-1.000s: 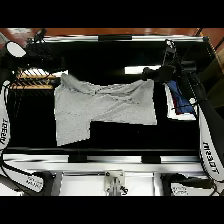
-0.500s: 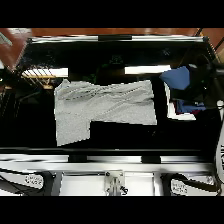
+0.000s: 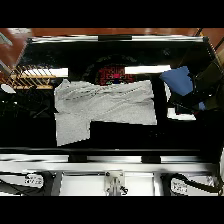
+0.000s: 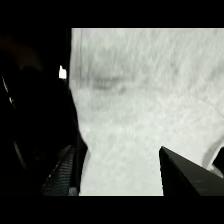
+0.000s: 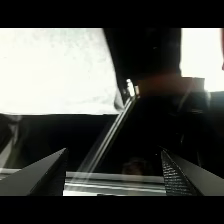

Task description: Fold the shirts.

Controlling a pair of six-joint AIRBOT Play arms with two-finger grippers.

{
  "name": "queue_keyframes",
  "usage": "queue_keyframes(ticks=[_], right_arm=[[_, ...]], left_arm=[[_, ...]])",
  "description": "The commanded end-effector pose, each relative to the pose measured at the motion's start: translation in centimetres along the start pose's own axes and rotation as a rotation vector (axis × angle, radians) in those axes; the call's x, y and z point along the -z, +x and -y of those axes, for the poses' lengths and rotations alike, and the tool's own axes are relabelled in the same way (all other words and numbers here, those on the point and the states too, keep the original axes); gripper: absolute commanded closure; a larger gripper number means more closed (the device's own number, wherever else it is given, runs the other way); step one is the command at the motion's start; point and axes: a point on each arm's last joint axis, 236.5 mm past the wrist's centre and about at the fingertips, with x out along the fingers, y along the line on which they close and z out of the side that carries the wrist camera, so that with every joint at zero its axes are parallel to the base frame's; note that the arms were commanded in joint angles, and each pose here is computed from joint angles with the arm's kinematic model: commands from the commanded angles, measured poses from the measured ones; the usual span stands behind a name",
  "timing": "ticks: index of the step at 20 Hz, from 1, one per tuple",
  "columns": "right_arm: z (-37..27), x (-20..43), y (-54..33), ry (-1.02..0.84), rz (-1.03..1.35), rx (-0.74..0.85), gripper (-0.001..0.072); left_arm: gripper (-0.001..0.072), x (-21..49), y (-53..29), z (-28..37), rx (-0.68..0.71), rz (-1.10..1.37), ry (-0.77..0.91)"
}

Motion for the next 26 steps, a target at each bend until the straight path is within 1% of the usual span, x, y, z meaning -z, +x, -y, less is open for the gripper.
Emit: queue_keyframes(ticks=[1, 5, 6, 7, 8, 9, 10, 11, 12, 13, 14, 18, 22, 26], right_arm=[[-0.2, -0.2, 0.0, 0.004, 0.010, -0.015, 0.0028], [0.2, -0.4, 0.1, 0.018, 0.016, 0.002, 0.0028], [0.3, -0.4, 0.2, 0.028, 0.019, 0.004, 0.0028], [0.4, -0.1, 0.7, 0.041, 0.007, 0.004, 0.0028], [0.5, 0.7, 1.6, 0.054, -0.021, -0.004, 0.0028], [0.7, 1.8, 2.6, 0.067, -0.059, -0.009, 0.0028], [0.9, 2.9, 3.6, 0.078, -0.095, -0.012, 0.0028], [1.3, 3.9, 4.7, 0.086, -0.123, -0.008, 0.0028], [1.7, 4.4, 5.5, 0.097, -0.135, -0.004, 0.0027], [1.9, 4.5, 6.2, 0.110, -0.129, -0.003, 0.0028], [1.9, 4.2, 6.7, 0.131, -0.110, -0.008, 0.0028], [-0.1, 2.4, 7.8, 0.193, -0.024, -0.115, 0.0028], [-0.5, 3.9, 9.3, 0.217, -0.061, -0.133, 0.0028], [-2.7, 4.3, 11.3, 0.146, -0.039, -0.116, 0.0028]], left_arm=[[0.0112, -2.5, 1.1, -0.5, -0.019, 0.108, 0.016], [0.0117, -2.3, 2.5, -0.7, -0.021, 0.083, 0.021], [0.0167, -2.2, 2.9, -0.6, -0.020, 0.072, 0.023], [0.0178, -2.0, 3.4, -0.4, -0.020, 0.061, 0.024], [0.0226, -1.8, 3.9, -0.3, -0.019, 0.046, 0.013], [0.0320, -1.6, 4.4, -0.1, -0.019, 0.034, 0.006], [0.0331, -1.5, 4.8, 0.0, -0.020, 0.026, 0.009], [0.0388, -1.4, 4.9, 0.2, -0.020, 0.021, 0.015], [0.0528, -1.5, 4.9, 0.3, -0.019, 0.022, 0.017], [0.0618, -1.5, 4.7, 0.5, -0.017, 0.021, 0.021], [0.0677, -1.6, 4.4, 0.7, -0.014, 0.018, 0.040], [0.0677, -2.4, 3.2, 1.5, -0.008, 0.032, 0.073], [0.0677, -2.5, 2.9, 1.7, -0.008, 0.041, 0.078], [0.0677, -2.7, 2.5, 2.8, 0.031, 0.056, 0.100]])
